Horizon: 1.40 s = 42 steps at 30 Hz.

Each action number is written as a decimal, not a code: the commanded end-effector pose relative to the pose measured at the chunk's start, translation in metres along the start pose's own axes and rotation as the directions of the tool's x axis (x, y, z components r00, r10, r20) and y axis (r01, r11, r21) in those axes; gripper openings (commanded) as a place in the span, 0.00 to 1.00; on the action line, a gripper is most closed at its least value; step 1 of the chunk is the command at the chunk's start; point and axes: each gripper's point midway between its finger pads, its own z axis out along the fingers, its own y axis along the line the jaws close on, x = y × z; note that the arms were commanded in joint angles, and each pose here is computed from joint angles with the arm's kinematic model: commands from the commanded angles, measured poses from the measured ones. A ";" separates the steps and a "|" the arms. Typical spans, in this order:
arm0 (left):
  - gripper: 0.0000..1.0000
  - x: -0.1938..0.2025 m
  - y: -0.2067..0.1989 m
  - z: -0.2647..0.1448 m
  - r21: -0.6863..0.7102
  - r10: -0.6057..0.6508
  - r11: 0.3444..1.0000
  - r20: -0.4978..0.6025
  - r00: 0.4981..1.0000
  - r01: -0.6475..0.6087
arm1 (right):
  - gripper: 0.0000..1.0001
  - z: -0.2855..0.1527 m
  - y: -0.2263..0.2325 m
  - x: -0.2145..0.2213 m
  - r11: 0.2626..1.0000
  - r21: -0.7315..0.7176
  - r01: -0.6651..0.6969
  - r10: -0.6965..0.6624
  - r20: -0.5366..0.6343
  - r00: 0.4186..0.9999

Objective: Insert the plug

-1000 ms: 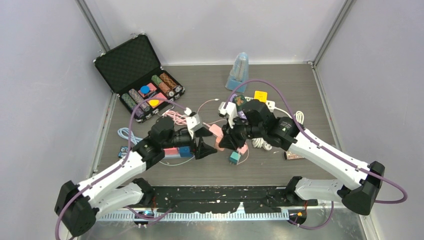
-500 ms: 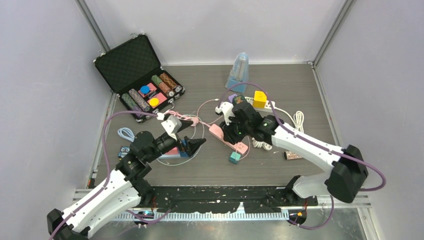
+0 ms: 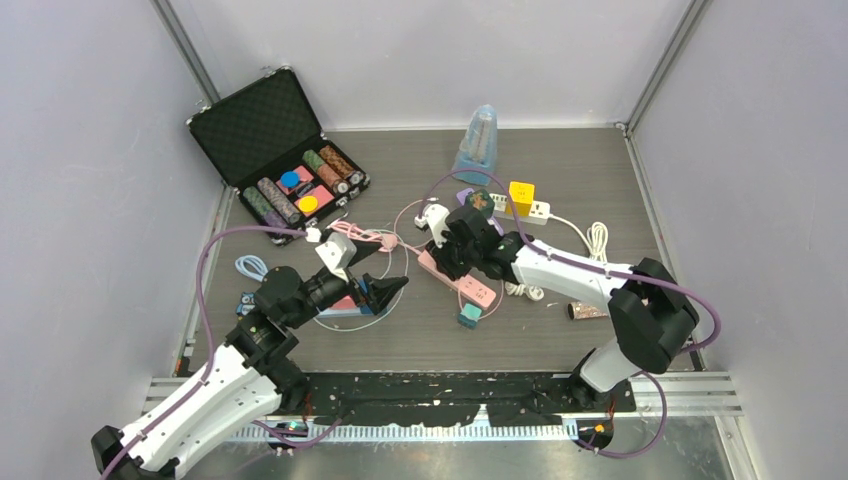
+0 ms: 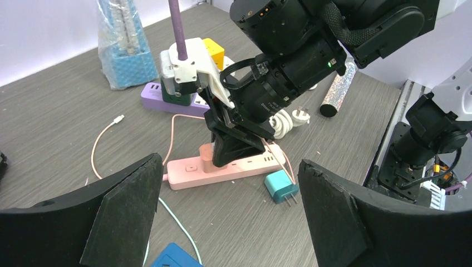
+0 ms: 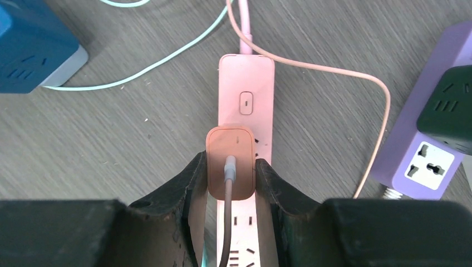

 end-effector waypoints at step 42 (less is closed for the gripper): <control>0.91 -0.005 -0.001 0.001 -0.001 -0.009 1.000 0.015 1.000 0.009 | 0.06 0.038 0.028 0.112 0.974 0.014 -0.228 0.228 -0.149 0.962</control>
